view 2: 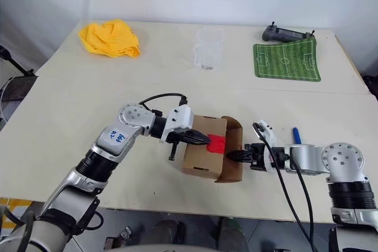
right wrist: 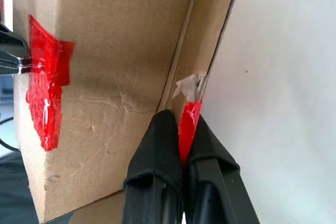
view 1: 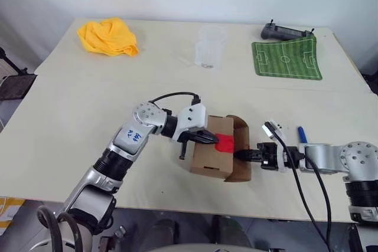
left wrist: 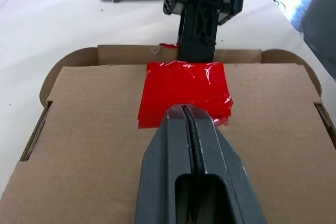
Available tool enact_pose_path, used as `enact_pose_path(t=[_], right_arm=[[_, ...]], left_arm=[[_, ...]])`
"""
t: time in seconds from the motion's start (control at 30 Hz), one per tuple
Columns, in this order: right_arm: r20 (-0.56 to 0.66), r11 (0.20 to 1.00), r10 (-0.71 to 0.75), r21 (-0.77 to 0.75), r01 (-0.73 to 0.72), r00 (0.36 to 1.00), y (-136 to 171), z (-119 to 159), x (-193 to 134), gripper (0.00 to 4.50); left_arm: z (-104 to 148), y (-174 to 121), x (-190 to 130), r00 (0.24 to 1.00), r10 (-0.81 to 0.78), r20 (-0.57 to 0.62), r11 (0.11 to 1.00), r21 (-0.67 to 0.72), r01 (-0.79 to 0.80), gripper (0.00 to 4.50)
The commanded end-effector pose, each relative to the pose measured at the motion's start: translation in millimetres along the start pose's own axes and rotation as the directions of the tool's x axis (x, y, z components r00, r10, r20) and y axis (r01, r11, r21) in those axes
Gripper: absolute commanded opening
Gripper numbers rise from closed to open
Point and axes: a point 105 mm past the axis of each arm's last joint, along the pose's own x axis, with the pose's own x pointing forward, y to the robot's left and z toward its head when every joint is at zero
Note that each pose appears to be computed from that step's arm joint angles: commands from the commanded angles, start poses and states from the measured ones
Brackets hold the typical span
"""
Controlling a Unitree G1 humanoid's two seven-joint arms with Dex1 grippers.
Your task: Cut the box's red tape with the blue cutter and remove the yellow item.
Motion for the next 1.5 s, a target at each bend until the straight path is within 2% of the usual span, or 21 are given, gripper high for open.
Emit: enact_pose_path(t=[0.03, 0.2, 0.43, 0.53, 0.7, 0.83, 1.0, 1.13, 1.3, 1.4, 1.5], right_arm=[[0.096, 0.995, -0.048, -0.079, 0.055, 0.994, 10.7, 27.8, -36.5, 0.05], [0.08, 0.977, -0.108, -0.177, 0.121, 0.991, 28.9, 36.5, -64.9, 0.05], [0.071, 0.94, -0.187, -0.278, 0.199, 0.98, 47.3, 44.6, -77.6, 0.05], [0.055, 0.892, -0.267, -0.363, 0.268, 0.962, 55.0, 47.5, -82.2, 0.05], [0.07, 0.847, -0.319, -0.426, 0.318, 0.945, 65.6, 58.7, -85.5, 0.05], [0.078, 0.781, -0.431, -0.467, 0.415, 0.899, 63.8, 63.8, -90.5, 0.05], [0.074, 0.751, -0.459, -0.5, 0.431, 0.885, 67.3, 65.9, -88.5, 0.05], [0.074, 0.68, -0.507, -0.578, 0.452, 0.859, 71.3, 61.2, -79.8, 0.05], [0.148, 0.58, -0.555, -0.636, 0.509, 0.819, 76.9, 65.0, -74.0, 0.05], [0.181, 0.546, -0.547, -0.662, 0.513, 0.817, 84.3, 66.7, -68.2, 0.05], [0.196, 0.547, -0.511, -0.676, 0.493, 0.837, 92.5, 66.8, -60.2, 0.05]], left_arm=[[-24.3, -1.9, 3.1, 0.998, 0.01, -0.058, 0.997, -0.07, -0.014, 0.0], [-21.6, -2.1, 16.5, 1.0, 0.005, -0.025, 0.997, -0.07, -0.006, 0.0], [-11.8, 3.5, 38.3, 0.998, 0.039, 0.044, 0.997, -0.073, -0.036, 0.0], [-8.1, 7.2, 50.4, 0.995, 0.062, 0.078, 0.995, -0.076, -0.056, 0.0], [-9.0, 9.5, 60.4, 0.993, 0.071, 0.094, 0.994, -0.089, -0.063, 0.0], [-7.3, 11.5, 67.6, 0.988, 0.097, 0.12, 0.989, -0.119, -0.083, 0.0], [-4.3, 13.0, 75.0, 0.982, 0.119, 0.15, 0.986, -0.133, -0.099, 0.0], [2.1, 16.1, 81.3, 0.979, 0.122, 0.166, 0.988, -0.119, -0.103, 0.0], [3.5, 17.6, 82.2, 0.976, 0.128, 0.174, 0.987, -0.12, -0.108, 0.0], [2.1, 16.9, 82.2, 0.977, 0.127, 0.169, 0.986, -0.132, -0.106, 0.0], [0.0, 18.1, 80.8, 0.979, 0.132, 0.155, 0.983, -0.146, -0.11, 0.0]])
